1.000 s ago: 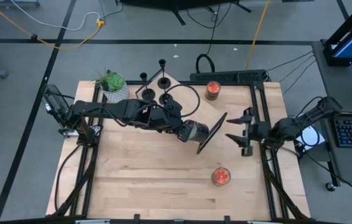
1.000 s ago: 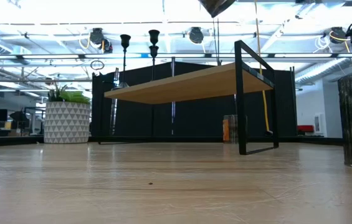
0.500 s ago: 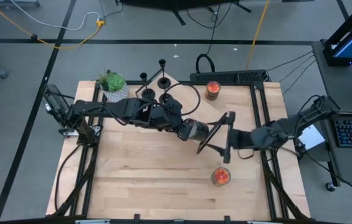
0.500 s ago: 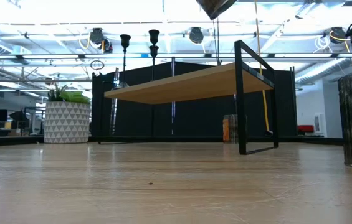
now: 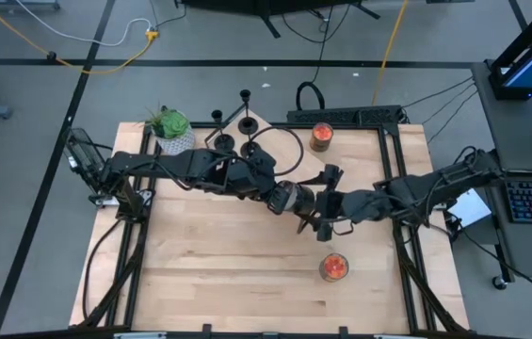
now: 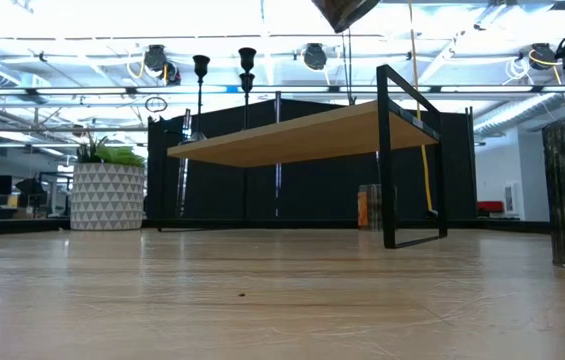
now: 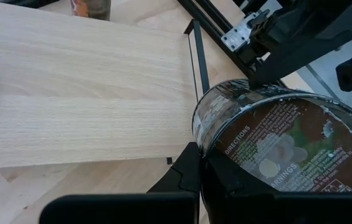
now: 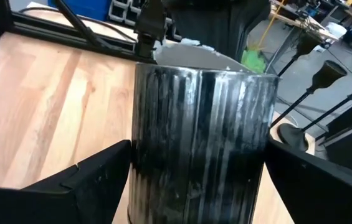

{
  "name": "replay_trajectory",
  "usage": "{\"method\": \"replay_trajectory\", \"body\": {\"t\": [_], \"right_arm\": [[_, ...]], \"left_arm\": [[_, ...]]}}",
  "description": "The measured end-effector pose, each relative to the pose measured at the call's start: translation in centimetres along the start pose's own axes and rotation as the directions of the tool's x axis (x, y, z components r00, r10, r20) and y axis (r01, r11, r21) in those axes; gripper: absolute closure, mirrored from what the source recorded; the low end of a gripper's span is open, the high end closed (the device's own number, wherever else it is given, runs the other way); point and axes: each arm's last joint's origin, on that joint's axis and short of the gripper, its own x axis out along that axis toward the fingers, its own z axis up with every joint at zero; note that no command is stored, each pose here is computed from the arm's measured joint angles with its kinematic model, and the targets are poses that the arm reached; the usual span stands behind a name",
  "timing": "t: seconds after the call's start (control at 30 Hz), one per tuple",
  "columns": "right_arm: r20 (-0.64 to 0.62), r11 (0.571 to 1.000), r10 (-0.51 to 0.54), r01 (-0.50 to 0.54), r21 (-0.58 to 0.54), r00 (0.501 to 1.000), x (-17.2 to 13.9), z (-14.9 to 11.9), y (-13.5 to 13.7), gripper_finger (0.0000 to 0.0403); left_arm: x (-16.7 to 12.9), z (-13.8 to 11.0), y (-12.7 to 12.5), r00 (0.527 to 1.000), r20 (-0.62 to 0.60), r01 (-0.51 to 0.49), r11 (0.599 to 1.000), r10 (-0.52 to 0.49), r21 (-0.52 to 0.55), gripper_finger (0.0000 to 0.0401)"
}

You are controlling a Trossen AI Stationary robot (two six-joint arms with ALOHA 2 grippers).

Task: Pick & Place candle stick holders
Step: Put the black scented candle on the shelf

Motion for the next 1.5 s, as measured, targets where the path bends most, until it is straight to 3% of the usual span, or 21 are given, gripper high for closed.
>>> {"method": "replay_trajectory", "body": {"t": [0.4, 0.63, 0.97, 1.5], "right_arm": [[-0.048, 0.999, 0.024, -0.022, 0.033, 0.999, 2.4, -0.6, -1.8, 0.0044], [0.017, 0.993, 0.086, -0.087, 0.078, 0.996, 2.8, -0.1, -2.4, 0.0043], [-0.034, 0.996, 0.069, -0.066, 0.064, 0.997, 5.3, -0.8, -2.1, 0.0043], [-0.056, 0.996, 0.044, -0.04, 0.081, 0.997, 5.5, -1.1, -2.6, 0.0065]], "left_arm": [[0.1, 0.0, 0.2, 1.0, 0.004, -0.026, 1.0, 0.026, 0.015, 0.0401], [0.1, 0.2, 0.4, 1.0, -0.003, -0.018, 1.0, 0.018, 0.011, 0.0401], [0.2, 0.3, 0.4, 1.0, -0.003, -0.016, 1.0, 0.016, 0.023, 0.0401], [0.2, 0.6, 0.2, 1.0, 0.016, 0.008, 1.0, -0.008, 0.022, 0.0401]]}}
